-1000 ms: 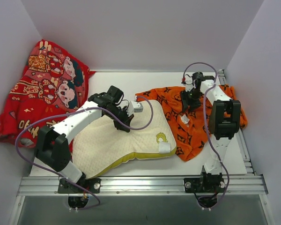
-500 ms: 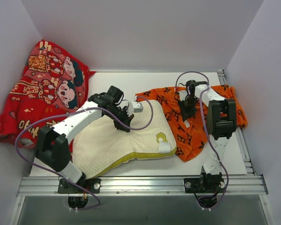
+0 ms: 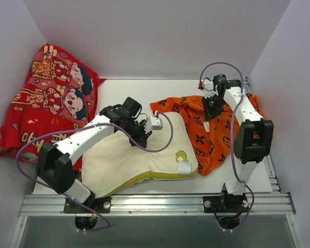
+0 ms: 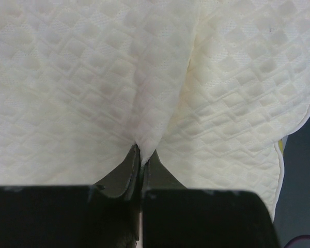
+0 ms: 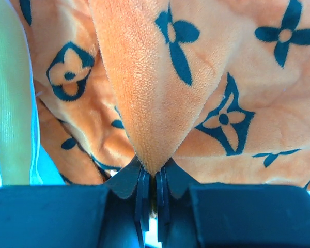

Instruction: Put the pillow into the pillowcase

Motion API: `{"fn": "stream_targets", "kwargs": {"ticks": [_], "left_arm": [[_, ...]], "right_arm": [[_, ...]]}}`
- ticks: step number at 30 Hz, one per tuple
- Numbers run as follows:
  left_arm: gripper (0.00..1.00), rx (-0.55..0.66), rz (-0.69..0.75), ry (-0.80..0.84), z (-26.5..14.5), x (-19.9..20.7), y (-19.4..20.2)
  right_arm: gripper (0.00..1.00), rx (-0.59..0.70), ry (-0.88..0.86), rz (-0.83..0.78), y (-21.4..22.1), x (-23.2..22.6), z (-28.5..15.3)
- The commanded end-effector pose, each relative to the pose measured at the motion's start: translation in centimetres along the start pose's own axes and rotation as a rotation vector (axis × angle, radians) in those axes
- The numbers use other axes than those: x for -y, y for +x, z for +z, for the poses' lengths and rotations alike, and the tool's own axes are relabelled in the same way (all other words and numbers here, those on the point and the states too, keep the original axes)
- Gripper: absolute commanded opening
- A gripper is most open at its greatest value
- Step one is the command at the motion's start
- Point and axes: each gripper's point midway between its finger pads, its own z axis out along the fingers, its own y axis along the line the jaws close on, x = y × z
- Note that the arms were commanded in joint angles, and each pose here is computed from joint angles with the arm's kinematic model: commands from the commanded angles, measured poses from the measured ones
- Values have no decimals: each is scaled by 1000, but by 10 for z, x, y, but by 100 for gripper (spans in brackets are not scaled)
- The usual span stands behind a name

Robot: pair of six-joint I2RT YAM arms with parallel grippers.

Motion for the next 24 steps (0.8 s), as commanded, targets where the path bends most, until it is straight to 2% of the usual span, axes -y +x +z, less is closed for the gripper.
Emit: {"fn": "stream_targets", "kwargs": {"ticks": [1, 4, 11, 16, 24], "left_arm": [[0, 101, 120, -26, -21, 7, -42], [0, 97, 194, -29, -13, 11, -56], [0, 109, 247, -22, 16, 8, -85], [0, 87, 270, 16, 47, 8, -90], [0, 195, 331, 20, 60, 13, -146]], "right_arm": [[0, -40, -12, 3, 16, -7, -18], [0, -36, -13, 11, 23, -9, -24], [0, -5, -48, 66, 34, -13, -35], [0, 57, -84, 94, 26, -18, -50], [0, 42, -137, 83, 40, -30, -47]]}}
